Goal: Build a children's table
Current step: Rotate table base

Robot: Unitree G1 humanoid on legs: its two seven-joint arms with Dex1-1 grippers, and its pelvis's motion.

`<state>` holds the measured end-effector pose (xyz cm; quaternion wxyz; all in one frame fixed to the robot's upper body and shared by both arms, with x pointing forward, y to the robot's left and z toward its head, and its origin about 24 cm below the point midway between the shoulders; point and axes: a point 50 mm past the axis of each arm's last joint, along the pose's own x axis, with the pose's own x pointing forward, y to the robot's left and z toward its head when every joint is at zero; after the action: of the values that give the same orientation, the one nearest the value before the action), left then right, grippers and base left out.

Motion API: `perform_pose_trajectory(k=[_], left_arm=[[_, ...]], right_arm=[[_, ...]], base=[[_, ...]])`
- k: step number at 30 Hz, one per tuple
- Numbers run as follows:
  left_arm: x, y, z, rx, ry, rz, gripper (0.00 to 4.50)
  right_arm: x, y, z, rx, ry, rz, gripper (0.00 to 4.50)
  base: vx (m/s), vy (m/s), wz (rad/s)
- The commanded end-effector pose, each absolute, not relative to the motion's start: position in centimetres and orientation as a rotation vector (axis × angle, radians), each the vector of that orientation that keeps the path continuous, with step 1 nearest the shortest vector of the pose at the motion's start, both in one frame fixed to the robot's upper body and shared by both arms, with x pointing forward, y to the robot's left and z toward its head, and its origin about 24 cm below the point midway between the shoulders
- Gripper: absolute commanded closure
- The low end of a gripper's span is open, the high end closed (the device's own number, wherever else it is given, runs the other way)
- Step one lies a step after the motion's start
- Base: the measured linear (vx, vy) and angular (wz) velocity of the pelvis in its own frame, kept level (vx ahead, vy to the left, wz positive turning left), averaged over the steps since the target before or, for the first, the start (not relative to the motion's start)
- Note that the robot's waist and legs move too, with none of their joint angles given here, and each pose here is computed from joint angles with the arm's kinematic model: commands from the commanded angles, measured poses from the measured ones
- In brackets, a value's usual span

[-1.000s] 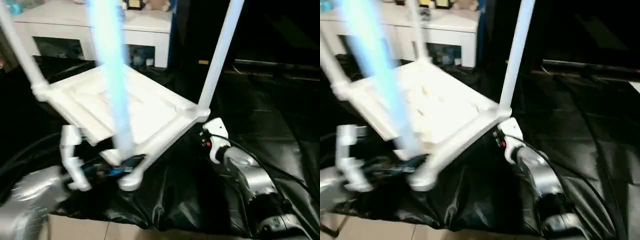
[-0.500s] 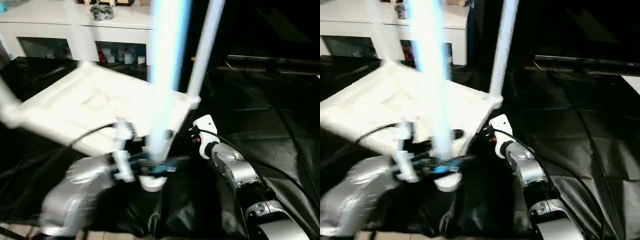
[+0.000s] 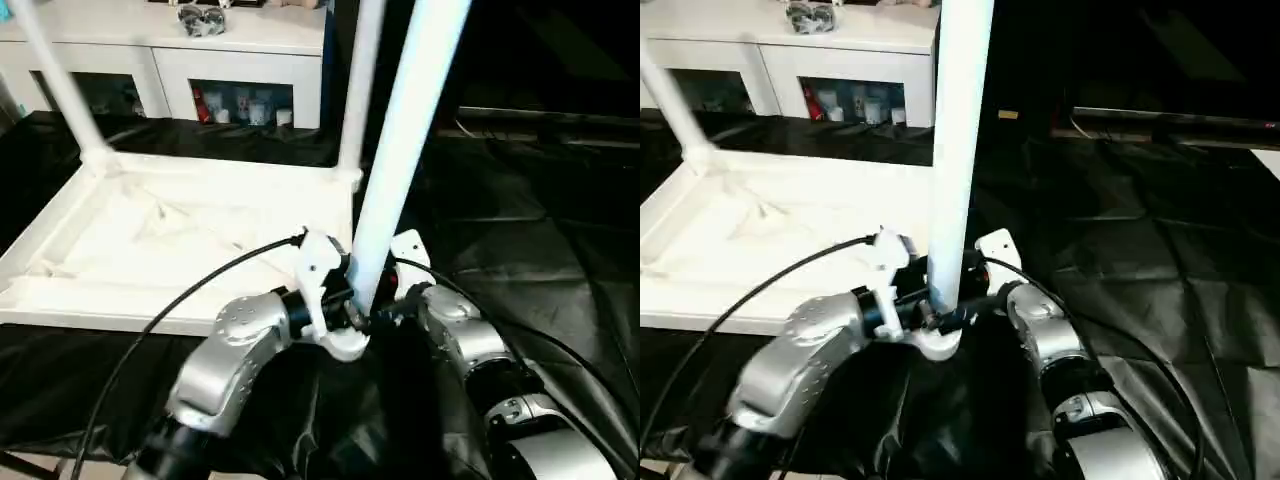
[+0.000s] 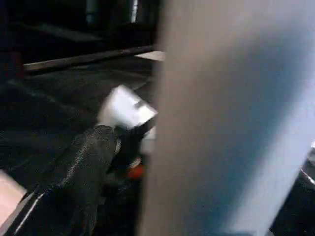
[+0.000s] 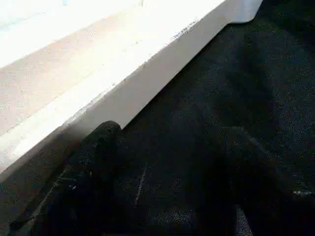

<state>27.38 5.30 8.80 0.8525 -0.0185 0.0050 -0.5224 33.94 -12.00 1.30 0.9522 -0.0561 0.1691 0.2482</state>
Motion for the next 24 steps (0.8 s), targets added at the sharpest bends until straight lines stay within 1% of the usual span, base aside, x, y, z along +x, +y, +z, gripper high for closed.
perform_pose_trajectory(k=[1,2,3,6,8,10,12,13,14,15,17,18,19,21,22,24], left_arm=[[27.5,5.8,9.1,-0.02,-0.012,-1.095,0.07],[26.9,6.3,9.1,-0.058,-0.006,-1.13,0.07],[26.9,6.3,9.1,-0.058,-0.006,-1.13,0.07],[26.1,7.1,9.0,-0.081,-0.023,-1.131,0.07],[24.4,8.4,8.5,-0.167,-0.005,-1.122,0.07],[24.0,8.5,8.4,-0.185,0.003,-1.124,0.07],[22.9,9.1,8.2,-0.199,0.011,-1.113,0.07],[22.3,9.6,8.1,-0.218,0.012,-1.084,0.07],[22.1,9.8,8.1,-0.223,0.013,-1.077,0.07],[21.5,10.5,7.9,-0.244,0.026,-1.031,0.07],[21.3,11.6,7.5,-0.227,0.04,-0.935,0.07],[21.5,12.2,7.3,-0.204,0.035,-0.859,0.07],[22.5,13.9,6.2,-0.137,0.091,-0.626,0.07],[22.6,14.3,5.9,-0.121,0.108,-0.567,0.07],[22.8,14.8,5.8,-0.079,0.1,-0.503,0.07],[22.7,16.1,5.7,-0.012,0.115,-0.346,0.07]], right_arm=[[34.2,-13.3,2.1,-0.109,0.308,0.476,0.91],[34.0,-14.2,2.4,-0.105,0.293,0.479,0.91],[34.0,-14.2,2.4,-0.105,0.293,0.479,0.91],[33.4,-15.4,2.8,-0.112,0.271,0.487,0.91],[32.5,-16.8,3.3,-0.119,0.235,0.493,0.91],[32.3,-17.0,3.5,-0.118,0.229,0.494,0.91],[31.8,-17.5,3.8,-0.112,0.215,0.484,0.91],[31.2,-17.7,4.2,-0.109,0.205,0.481,0.91],[31.1,-17.8,4.2,-0.108,0.202,0.481,0.91],[30.2,-18.0,4.4,-0.109,0.195,0.479,0.91],[29.1,-18.2,4.4,-0.105,0.202,0.472,0.91],[28.7,-18.2,4.3,-0.107,0.208,0.464,0.91],[27.9,-18.3,4.3,-0.113,0.214,0.448,0.91],[27.7,-18.4,4.3,-0.114,0.216,0.444,0.91],[27.4,-18.4,4.2,-0.11,0.215,0.442,0.91],[26.1,-18.4,4.0,-0.085,0.238,0.372,0.91]], base=[[0.0,0.0,0.0],[0.0,0.0,0.0],[0.0,0.0,0.0],[0.0,0.0,0.0],[0.0,0.0,0.0],[0.0,0.0,0.0],[0.0,0.0,0.0],[0.0,0.0,0.0],[0.0,0.0,0.0],[0.0,0.0,0.0],[0.0,0.0,0.0],[0.0,0.0,0.0],[0.0,0.0,0.0],[0.0,0.0,0.0],[0.0,0.0,0.0],[0.0,0.0,0.0]])
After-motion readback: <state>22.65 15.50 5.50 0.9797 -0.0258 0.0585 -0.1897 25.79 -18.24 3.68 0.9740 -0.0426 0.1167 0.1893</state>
